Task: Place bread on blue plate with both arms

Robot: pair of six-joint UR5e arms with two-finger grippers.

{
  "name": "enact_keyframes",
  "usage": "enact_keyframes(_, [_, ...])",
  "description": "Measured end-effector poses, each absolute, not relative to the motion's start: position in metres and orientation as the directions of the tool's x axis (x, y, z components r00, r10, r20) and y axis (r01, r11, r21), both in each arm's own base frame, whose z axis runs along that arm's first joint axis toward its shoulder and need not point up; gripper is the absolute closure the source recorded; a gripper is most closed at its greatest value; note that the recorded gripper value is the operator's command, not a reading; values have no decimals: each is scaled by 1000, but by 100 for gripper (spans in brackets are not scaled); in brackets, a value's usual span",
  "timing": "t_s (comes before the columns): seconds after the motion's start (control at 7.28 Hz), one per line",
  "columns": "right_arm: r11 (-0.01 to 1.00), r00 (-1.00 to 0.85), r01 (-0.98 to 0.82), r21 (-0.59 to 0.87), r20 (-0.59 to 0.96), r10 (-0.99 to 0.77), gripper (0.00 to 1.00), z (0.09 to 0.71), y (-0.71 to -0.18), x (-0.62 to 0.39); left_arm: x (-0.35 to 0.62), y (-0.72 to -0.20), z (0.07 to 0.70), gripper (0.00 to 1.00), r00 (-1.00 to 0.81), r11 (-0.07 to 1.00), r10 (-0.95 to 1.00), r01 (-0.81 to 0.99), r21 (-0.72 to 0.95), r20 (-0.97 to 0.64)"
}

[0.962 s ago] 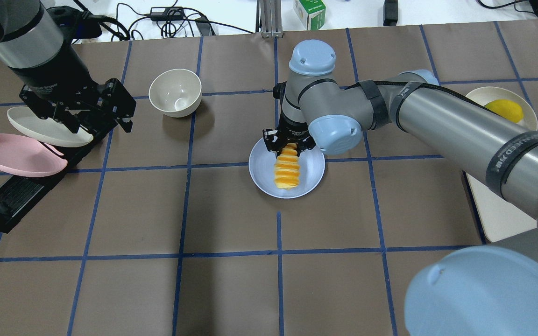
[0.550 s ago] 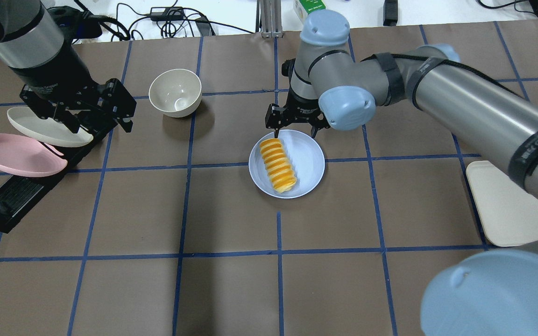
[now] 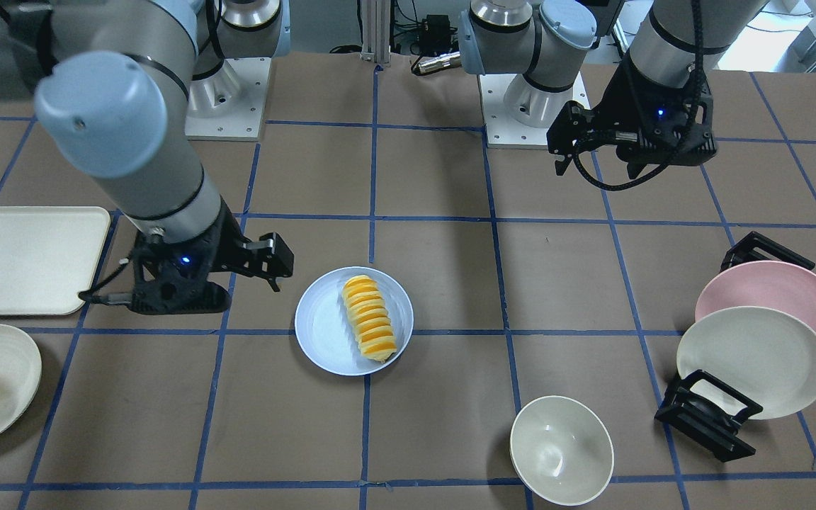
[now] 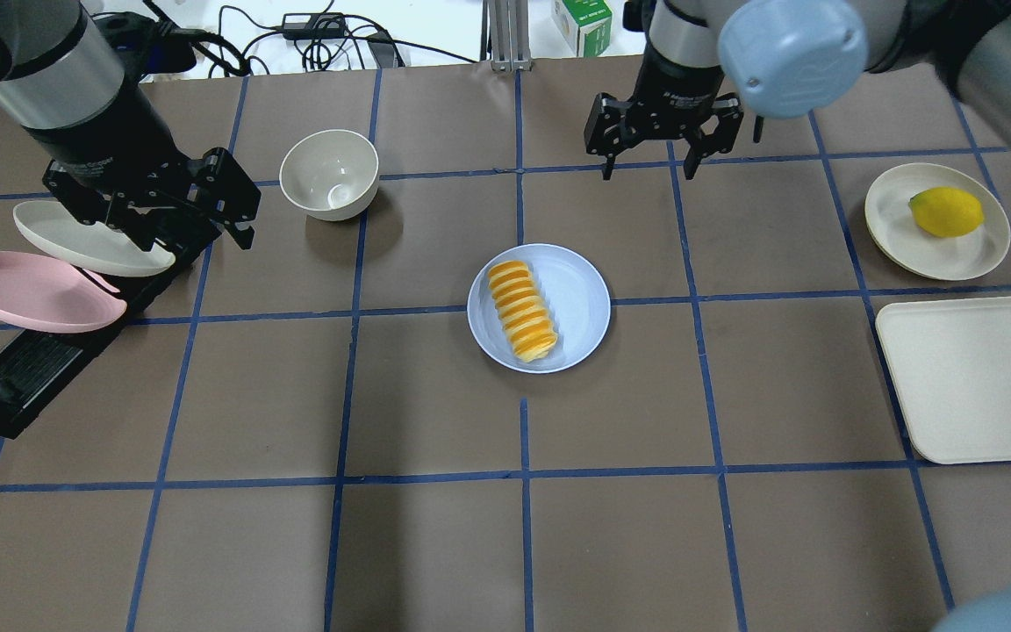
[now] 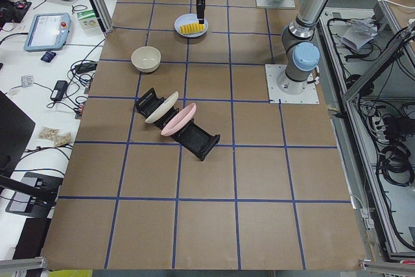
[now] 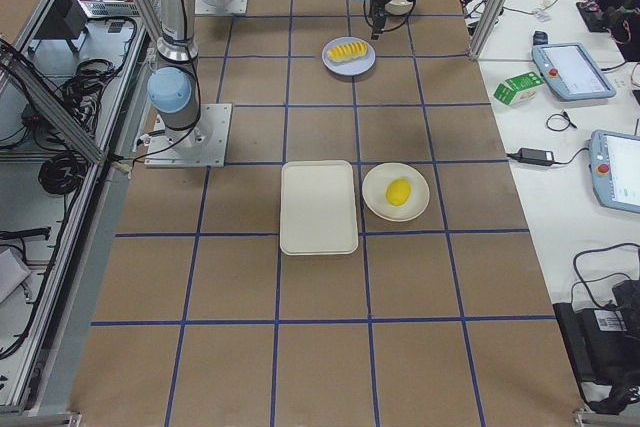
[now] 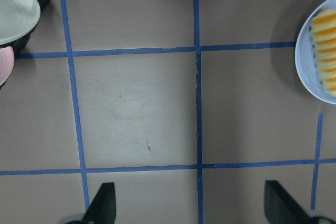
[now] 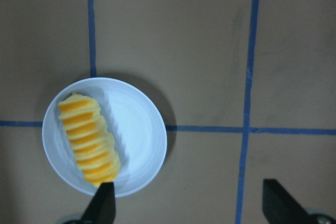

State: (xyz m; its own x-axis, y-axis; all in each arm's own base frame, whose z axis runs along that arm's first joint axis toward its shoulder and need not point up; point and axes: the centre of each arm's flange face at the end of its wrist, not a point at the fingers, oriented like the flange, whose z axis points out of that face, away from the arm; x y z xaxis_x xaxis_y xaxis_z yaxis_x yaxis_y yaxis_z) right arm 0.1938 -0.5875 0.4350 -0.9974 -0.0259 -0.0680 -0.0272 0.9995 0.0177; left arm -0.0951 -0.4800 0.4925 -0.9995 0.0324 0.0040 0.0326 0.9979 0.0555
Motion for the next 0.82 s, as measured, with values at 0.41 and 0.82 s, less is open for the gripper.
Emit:
enact_keyframes(0.41, [993,-992,-118,19,-44,-117,0,503,-528,166,-95,-479,494,0,-999,998,44,44,53,1])
enact_keyframes(0.82, [991,-991,-135,-6,13,-134,0,480,-516,151,-93,-479,493,0,-999,998,42,42,56,1])
